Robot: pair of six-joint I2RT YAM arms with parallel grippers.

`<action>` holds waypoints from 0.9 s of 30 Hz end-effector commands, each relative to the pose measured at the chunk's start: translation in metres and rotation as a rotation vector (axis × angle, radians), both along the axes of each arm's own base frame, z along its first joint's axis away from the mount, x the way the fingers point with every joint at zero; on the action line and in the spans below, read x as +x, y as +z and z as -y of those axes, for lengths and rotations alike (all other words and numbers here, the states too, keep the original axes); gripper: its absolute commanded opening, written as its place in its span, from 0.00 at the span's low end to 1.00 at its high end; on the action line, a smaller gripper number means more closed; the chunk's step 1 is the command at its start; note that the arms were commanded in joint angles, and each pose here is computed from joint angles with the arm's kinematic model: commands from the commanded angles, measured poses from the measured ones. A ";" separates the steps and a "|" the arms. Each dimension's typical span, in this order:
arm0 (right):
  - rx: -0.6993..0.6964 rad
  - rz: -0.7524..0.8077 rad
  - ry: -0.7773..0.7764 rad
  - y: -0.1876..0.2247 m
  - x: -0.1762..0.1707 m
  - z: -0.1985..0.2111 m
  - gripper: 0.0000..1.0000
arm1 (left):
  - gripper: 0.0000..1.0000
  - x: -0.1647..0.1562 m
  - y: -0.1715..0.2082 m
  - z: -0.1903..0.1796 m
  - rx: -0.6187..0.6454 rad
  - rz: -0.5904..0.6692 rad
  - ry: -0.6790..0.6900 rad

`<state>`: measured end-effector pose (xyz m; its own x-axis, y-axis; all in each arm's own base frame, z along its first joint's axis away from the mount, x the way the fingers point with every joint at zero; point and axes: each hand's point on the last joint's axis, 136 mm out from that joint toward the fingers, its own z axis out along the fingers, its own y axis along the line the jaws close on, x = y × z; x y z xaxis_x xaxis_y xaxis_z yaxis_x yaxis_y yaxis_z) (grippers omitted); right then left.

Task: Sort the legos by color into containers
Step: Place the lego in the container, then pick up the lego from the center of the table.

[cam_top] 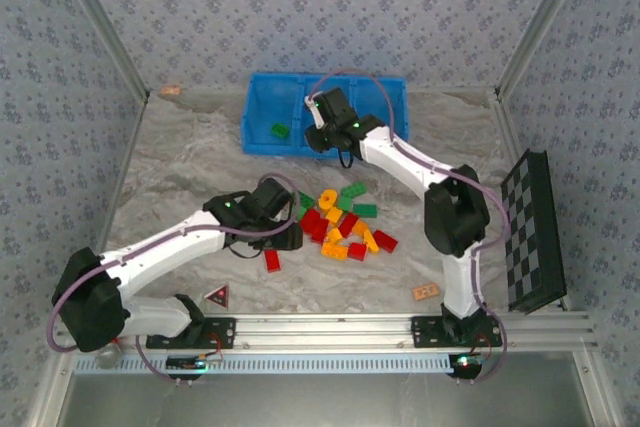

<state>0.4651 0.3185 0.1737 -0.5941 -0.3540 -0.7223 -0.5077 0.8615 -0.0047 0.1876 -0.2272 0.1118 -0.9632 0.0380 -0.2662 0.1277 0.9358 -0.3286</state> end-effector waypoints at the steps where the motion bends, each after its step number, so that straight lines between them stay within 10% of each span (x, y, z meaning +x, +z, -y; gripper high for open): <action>1: -0.003 0.024 0.025 -0.007 0.023 -0.005 0.26 | 0.59 0.011 0.003 0.006 -0.023 0.035 0.101; 14: -0.021 -0.028 0.024 -0.055 0.055 -0.008 0.36 | 0.61 0.057 0.002 0.018 0.158 0.164 0.001; 27: 0.028 -0.015 0.032 -0.018 0.036 0.000 0.54 | 0.62 0.111 -0.029 0.021 0.275 0.158 -0.112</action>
<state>0.5082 0.3220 0.1138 -0.6234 -0.3834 -0.6814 -0.5285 0.8489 0.0059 0.2839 -0.2446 0.0787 -0.9205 0.1695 -0.3522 0.2043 0.9768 -0.0640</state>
